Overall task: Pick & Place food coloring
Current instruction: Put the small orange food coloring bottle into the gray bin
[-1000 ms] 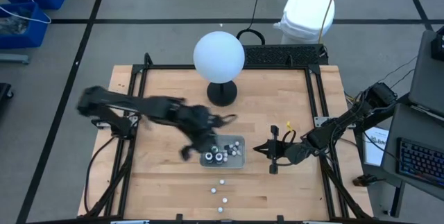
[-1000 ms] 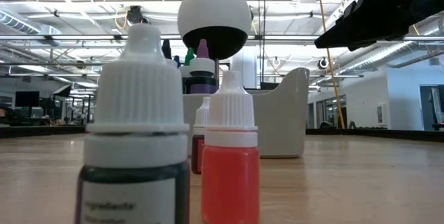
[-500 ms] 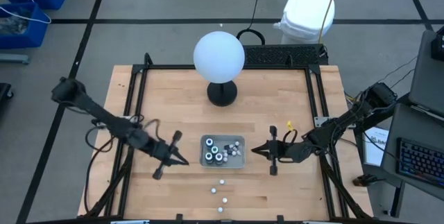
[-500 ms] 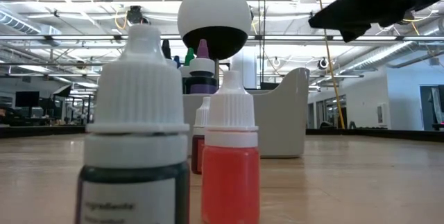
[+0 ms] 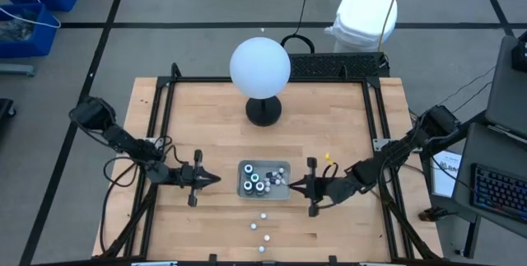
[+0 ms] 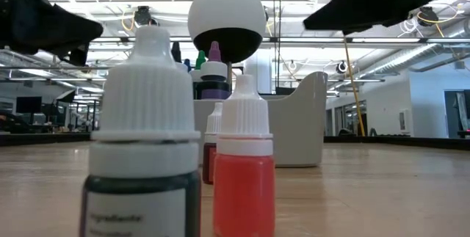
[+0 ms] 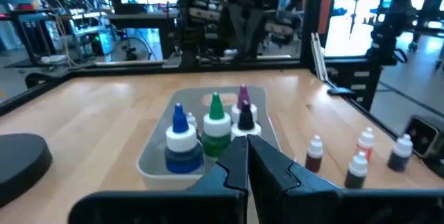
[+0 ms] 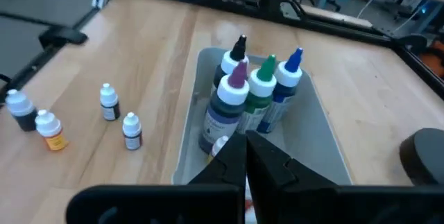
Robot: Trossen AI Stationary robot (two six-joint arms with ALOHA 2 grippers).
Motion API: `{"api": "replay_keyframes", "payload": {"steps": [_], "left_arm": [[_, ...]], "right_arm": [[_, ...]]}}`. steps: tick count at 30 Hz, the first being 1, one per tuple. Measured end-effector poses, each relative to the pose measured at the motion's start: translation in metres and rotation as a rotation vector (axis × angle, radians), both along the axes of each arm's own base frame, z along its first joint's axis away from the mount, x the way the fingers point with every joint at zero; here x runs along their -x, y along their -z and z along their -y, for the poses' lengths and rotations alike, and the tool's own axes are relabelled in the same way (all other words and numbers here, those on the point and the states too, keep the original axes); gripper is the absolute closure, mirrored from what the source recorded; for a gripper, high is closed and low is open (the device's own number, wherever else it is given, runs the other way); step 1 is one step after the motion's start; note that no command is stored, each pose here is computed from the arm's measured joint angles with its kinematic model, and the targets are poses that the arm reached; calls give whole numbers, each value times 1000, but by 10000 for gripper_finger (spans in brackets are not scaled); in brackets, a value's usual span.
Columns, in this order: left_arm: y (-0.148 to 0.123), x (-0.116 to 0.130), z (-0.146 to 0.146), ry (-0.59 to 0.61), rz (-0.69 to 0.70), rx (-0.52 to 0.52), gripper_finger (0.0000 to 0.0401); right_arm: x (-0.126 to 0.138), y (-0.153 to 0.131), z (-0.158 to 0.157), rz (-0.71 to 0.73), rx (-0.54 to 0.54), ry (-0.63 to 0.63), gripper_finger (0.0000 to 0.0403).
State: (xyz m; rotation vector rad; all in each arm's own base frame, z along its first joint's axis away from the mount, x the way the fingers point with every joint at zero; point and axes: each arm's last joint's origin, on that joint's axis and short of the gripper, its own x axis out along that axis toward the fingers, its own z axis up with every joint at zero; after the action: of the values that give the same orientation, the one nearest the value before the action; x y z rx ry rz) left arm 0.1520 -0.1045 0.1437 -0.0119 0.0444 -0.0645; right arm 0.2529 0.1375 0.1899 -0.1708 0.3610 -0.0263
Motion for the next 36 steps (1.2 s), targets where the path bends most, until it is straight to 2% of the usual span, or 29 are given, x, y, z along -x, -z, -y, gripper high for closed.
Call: {"api": "replay_keyframes", "payload": {"steps": [6,10,13,17,19,24,28,32,36], "left_arm": [[-11,-6,5,4,50,-101,382],[-16,-8,7,5,67,-124,382],[-15,-8,7,17,62,-124,382],[-11,-7,8,44,30,-119,382],[-8,-6,9,51,9,-122,382],[-9,-7,8,39,12,-118,382],[-9,-7,8,40,15,-141,382],[-9,-7,8,40,15,-151,382],[-9,-7,8,40,14,-136,382]], "right_arm": [[-35,-27,-36,-26,-2,-69,403],[-52,-25,-57,-94,87,-3,403],[-64,-16,-73,-112,65,-7,403],[-69,14,-99,-179,156,-70,403],[-71,22,-107,-178,154,-86,402],[-76,17,-111,-133,92,-82,391],[-84,2,-118,-87,16,-141,377],[-84,-1,-123,-91,59,-137,361],[-86,0,-122,-93,32,-150,343]]}}
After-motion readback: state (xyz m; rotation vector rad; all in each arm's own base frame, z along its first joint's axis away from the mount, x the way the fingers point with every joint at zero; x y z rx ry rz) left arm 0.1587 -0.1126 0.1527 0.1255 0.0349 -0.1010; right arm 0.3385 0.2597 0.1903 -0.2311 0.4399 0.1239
